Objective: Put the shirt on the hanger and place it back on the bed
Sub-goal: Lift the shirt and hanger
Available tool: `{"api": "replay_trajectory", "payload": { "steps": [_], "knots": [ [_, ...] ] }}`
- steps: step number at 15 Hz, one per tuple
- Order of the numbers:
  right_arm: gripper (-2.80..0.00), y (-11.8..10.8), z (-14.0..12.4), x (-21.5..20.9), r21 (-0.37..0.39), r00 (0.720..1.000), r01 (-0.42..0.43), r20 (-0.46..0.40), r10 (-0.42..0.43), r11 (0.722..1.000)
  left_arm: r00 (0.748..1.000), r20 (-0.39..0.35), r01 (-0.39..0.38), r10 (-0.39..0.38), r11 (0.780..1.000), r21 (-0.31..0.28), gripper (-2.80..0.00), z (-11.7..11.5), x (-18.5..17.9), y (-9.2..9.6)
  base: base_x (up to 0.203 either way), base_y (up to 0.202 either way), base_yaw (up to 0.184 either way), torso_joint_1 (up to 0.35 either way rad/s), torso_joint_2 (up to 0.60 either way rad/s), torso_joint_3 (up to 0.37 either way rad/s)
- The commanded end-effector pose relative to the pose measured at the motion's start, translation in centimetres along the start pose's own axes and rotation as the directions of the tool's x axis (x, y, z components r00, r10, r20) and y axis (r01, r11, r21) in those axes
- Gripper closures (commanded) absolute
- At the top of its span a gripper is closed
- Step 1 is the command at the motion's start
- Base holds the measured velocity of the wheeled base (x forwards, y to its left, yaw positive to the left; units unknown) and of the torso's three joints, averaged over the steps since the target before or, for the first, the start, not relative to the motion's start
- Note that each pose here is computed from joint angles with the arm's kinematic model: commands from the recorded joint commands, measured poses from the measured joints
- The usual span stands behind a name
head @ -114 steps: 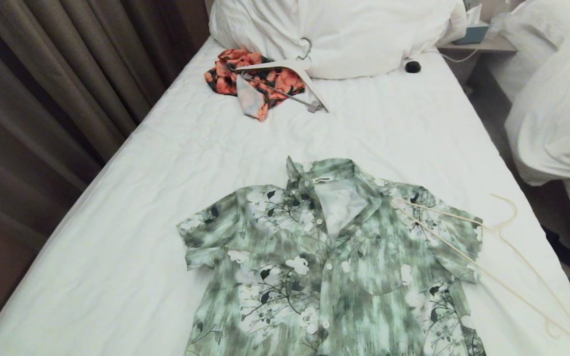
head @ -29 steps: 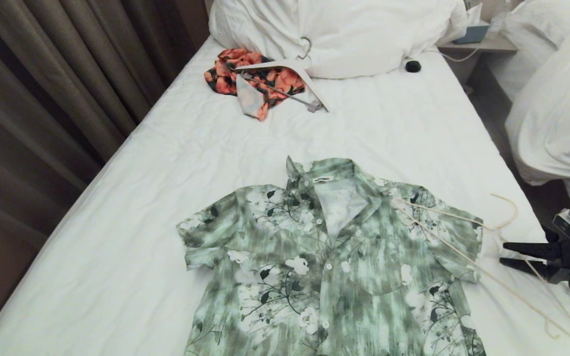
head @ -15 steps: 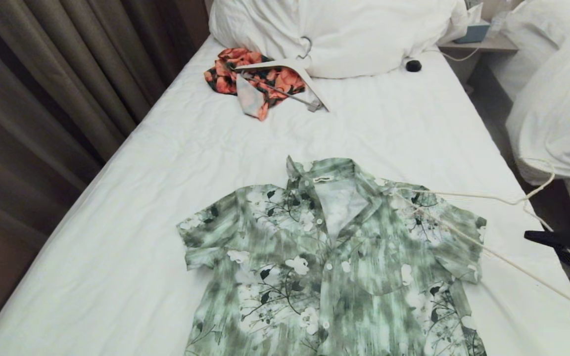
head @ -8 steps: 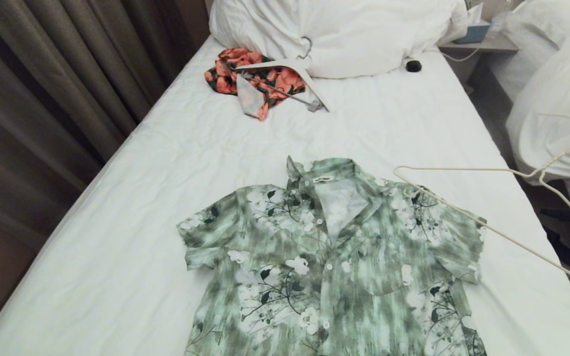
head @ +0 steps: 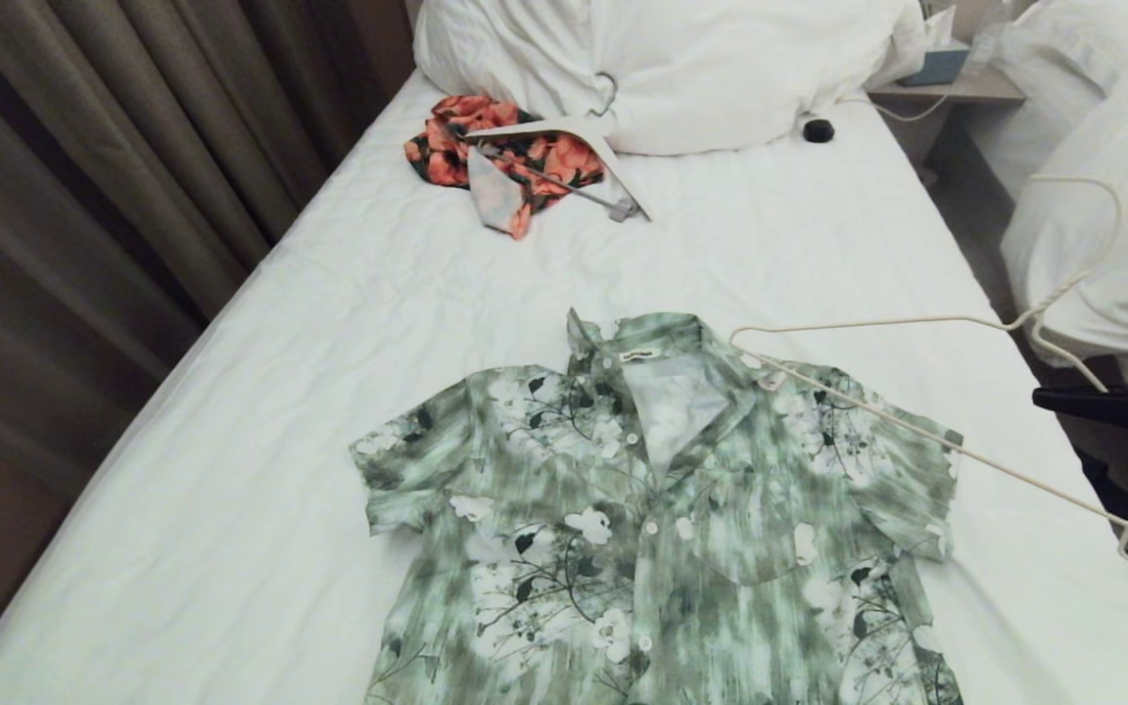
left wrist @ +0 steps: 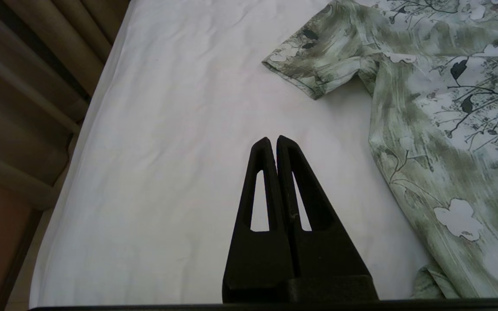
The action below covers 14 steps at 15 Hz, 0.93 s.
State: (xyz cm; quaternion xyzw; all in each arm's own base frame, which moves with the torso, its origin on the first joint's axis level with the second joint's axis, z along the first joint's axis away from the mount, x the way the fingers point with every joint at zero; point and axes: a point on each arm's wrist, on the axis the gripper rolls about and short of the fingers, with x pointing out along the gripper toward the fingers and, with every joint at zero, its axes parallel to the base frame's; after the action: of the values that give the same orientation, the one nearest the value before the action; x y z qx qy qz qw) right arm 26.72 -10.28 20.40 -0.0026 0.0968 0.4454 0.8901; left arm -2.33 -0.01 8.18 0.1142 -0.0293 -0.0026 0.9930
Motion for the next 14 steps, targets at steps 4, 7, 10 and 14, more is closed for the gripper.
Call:
{"api": "replay_trajectory", "payload": {
  "steps": [4,7,10,14],
  "knots": [
    [0.0,2.5,2.4,2.3,-0.141,0.994,-0.105,0.014,0.108,0.984,1.0,-0.001,0.001,-0.001,1.0,0.001,0.0,0.0,0.0,0.0,0.0,0.0,0.0,0.0,0.0,0.0],
    [0.0,3.7,2.2,2.8,-0.135,0.989,-0.145,0.013,0.148,0.98,1.0,-0.001,0.001,-0.001,1.0,0.001,0.0,0.0,0.0,0.0,0.0,0.0,0.0,0.0,0.0,0.0],
    [0.0,4.2,2.7,2.5,-0.173,0.988,-0.145,0.028,0.152,0.974,1.0,-0.002,0.007,-0.007,1.0,0.029,0.0,-0.1,0.0,0.0,0.0,0.0,0.0,0.0,0.0,0.0],
    [0.0,5.2,3.5,1.5,-0.191,0.991,-0.12,0.037,0.13,0.974,1.0,-0.001,0.007,-0.007,1.0,0.029,0.0,-0.1,0.0,0.0,0.0,0.0,0.0,0.0,0.0,0.0]
  ]
}}
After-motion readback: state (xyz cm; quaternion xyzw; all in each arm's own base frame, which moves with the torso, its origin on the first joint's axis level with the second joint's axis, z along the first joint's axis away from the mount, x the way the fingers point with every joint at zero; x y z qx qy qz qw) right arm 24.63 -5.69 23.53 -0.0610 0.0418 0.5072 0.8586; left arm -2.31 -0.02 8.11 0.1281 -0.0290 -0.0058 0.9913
